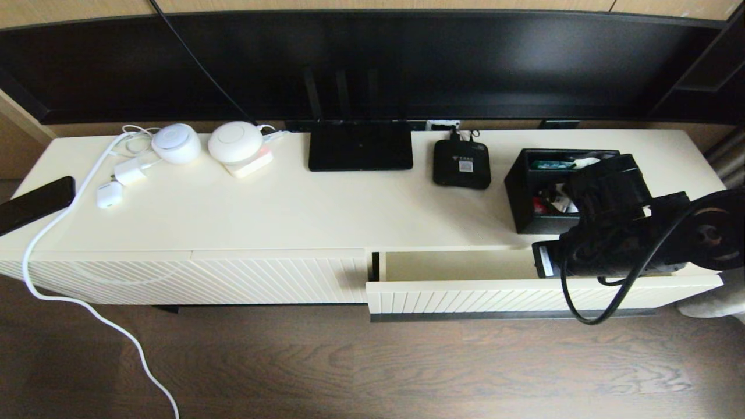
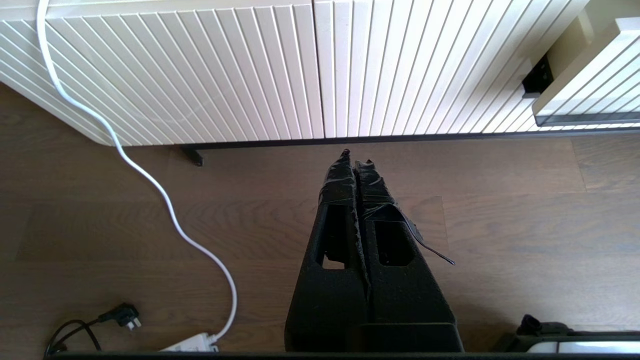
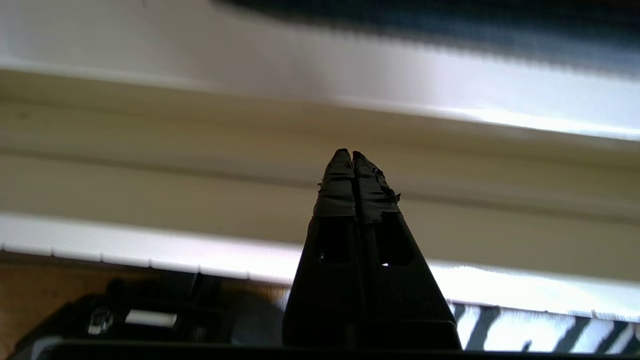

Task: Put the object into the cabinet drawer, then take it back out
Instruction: Open the drawer

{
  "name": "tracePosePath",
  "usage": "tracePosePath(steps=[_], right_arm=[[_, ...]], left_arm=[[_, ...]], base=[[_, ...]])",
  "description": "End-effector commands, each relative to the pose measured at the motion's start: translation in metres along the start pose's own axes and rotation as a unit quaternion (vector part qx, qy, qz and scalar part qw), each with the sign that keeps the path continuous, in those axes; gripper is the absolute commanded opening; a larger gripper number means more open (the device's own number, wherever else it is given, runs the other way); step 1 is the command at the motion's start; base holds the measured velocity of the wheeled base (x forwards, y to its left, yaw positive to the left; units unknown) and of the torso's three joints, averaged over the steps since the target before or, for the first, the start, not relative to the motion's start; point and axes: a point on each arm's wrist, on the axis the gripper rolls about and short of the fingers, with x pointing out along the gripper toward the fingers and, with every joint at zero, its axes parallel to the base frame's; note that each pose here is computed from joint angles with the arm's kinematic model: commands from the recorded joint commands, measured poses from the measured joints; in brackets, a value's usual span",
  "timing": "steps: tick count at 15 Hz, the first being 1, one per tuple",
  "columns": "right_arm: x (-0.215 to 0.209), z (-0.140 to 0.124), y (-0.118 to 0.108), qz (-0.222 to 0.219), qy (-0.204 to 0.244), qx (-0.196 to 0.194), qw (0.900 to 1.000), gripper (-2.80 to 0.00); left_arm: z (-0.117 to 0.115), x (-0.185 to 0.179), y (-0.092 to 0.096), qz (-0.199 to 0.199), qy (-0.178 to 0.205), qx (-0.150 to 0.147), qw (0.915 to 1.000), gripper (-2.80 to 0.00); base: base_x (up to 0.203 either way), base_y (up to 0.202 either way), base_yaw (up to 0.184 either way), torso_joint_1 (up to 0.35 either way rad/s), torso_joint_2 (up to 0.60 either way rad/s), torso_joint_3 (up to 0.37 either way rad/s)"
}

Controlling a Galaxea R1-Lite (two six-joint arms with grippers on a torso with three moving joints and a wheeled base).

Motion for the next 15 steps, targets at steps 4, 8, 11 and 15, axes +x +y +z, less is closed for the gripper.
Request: tracePosePath(steps=[4,8,11,15], right_arm=[[0.011,-0.002,0.000,-0.004,0.007,0.000,1.000,-2.80],[0.010,-0.008,-0.001,-0.007,0.030,-0.003,1.000,-2.80],[0.003,-0.016,-0.003,-0.012,0.063,-0.005,0.998,-2.80],[-0.002,-0.034,-0.005,-0.014,0.091,-0.010,0.996,-2.80]], left_arm=[[0.000,0.000,0.000,0.000,0.001,0.000,1.0000,-2.80],[0.000,0.000,0.000,0.000,0.000,0.000,1.0000,-2.80],[0.000,0.000,0.000,0.000,0.000,0.000,1.0000,-2.80],[0.000,0.000,0.000,0.000,0.000,0.000,1.0000,-2.80]], base=[[0.000,0.000,0.000,0.000,0.00,0.000],[0.000,0.000,0.000,0.000,0.00,0.000],[0.000,0.000,0.000,0.000,0.00,0.000],[0.000,0.000,0.000,0.000,0.00,0.000]])
